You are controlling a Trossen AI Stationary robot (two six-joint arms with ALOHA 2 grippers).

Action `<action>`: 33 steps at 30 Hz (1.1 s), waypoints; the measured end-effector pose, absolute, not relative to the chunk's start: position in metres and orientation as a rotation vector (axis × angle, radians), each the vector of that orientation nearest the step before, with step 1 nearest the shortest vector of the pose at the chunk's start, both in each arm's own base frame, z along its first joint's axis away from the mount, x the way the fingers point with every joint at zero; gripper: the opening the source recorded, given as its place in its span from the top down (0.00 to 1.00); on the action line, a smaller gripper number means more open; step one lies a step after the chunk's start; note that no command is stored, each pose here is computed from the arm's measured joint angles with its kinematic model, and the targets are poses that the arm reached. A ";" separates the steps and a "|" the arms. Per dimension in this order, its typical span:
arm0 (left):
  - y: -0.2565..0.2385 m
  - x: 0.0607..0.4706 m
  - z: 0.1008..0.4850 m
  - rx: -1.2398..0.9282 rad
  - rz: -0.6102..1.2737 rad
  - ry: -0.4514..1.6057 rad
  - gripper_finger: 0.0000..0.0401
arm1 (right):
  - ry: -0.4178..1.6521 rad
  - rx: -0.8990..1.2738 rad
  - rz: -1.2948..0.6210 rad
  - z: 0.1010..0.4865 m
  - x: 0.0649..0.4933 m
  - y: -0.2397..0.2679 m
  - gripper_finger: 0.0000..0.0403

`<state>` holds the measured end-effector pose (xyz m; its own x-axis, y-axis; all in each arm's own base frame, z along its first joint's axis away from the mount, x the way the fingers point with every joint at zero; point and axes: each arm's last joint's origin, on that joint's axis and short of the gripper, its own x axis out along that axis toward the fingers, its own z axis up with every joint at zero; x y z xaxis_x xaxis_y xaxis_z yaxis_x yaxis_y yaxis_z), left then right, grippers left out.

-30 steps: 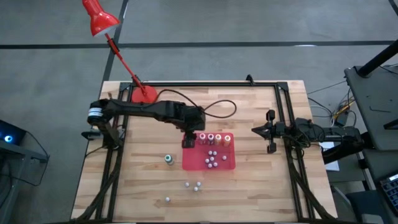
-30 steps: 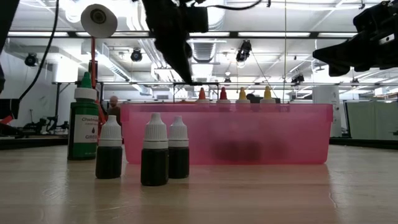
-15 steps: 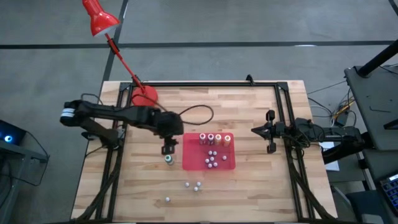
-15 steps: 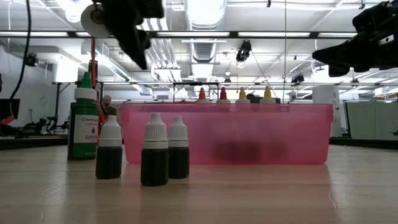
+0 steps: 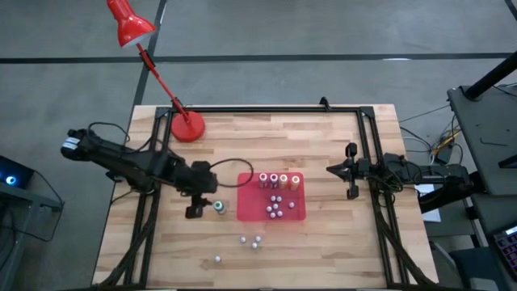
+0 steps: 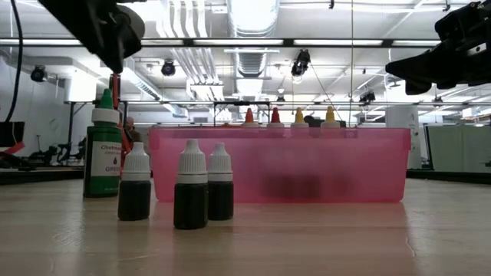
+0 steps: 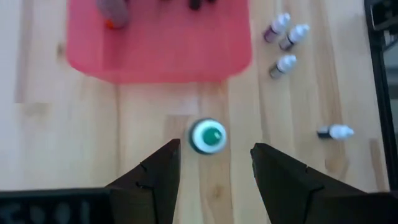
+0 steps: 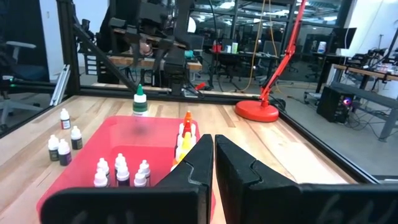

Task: Pick & Place food coloring
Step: Put the large green food coloring bottle into the container

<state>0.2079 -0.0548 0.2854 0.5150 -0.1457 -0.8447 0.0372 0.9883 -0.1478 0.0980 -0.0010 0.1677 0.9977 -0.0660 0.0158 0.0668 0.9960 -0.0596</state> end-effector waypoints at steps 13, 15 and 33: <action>-0.065 0.204 0.252 -0.067 -0.177 0.980 0.58 | -0.014 -0.060 -0.067 0.168 0.098 -0.001 0.98; -0.064 0.204 0.246 -0.064 -0.174 0.981 0.58 | -0.014 -0.060 -0.067 0.168 0.098 -0.001 0.98; -0.062 0.201 0.218 -0.029 -0.134 0.962 0.58 | -0.014 -0.060 -0.067 0.168 0.098 -0.001 0.98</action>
